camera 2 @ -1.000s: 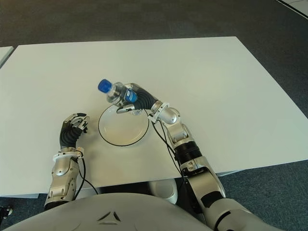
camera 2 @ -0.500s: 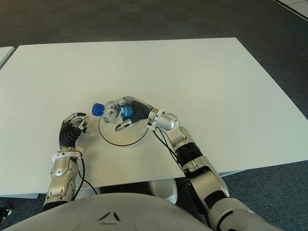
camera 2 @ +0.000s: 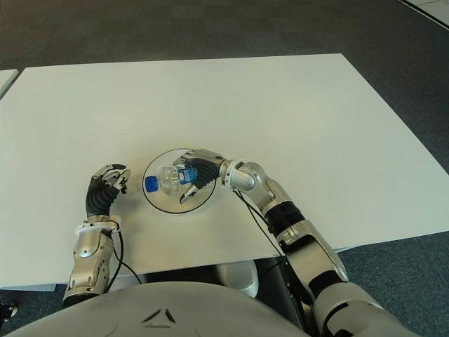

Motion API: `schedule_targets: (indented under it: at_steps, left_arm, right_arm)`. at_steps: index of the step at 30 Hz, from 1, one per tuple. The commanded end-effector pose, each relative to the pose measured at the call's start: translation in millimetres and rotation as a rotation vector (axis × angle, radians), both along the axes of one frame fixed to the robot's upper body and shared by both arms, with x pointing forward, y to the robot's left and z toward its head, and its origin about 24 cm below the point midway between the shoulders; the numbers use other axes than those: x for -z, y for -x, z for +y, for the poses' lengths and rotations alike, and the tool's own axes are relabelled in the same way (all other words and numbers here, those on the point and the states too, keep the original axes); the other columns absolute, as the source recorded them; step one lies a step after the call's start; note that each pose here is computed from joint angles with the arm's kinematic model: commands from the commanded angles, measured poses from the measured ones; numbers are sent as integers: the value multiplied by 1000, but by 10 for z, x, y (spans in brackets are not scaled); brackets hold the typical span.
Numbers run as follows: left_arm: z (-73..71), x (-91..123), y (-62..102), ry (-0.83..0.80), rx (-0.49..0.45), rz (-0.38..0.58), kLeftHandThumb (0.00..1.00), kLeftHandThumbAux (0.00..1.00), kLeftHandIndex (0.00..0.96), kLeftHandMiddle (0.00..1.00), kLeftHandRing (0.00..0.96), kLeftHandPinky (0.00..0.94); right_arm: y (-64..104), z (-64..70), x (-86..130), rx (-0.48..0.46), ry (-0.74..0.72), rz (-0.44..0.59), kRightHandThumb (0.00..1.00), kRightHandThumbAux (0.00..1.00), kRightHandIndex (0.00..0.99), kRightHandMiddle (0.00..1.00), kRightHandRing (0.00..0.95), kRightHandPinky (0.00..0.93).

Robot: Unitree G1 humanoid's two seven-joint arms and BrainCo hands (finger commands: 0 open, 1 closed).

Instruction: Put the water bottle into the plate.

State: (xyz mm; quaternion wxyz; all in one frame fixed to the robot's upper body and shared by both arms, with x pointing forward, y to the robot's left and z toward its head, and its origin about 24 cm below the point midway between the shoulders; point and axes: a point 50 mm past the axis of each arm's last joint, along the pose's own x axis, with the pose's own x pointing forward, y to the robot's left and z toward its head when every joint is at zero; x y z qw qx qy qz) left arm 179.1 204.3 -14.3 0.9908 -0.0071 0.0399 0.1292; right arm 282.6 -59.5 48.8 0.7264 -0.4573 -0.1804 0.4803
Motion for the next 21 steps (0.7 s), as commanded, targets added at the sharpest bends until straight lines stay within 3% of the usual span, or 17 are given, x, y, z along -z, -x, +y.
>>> schedule_targets:
  at_steps: [1,7,21]
  left_arm:
    - [-1,36,14,9,-23,32,704,719,434,733,722,715]
    - [0,30,10,1,-33,24,705,719,435,731,720,717]
    - [-5,18,15,-12,-6,10,702,720,434,727,715,715]
  right_arm:
    - [-53,30,-37,-8,90,-113,706,725,438,892,872,879]
    - [-91,56,-26,-6,209,-226,706,725,438,899,888,891]
    - [-182,87,34,64,333,-406,707,722,438,895,893,893]
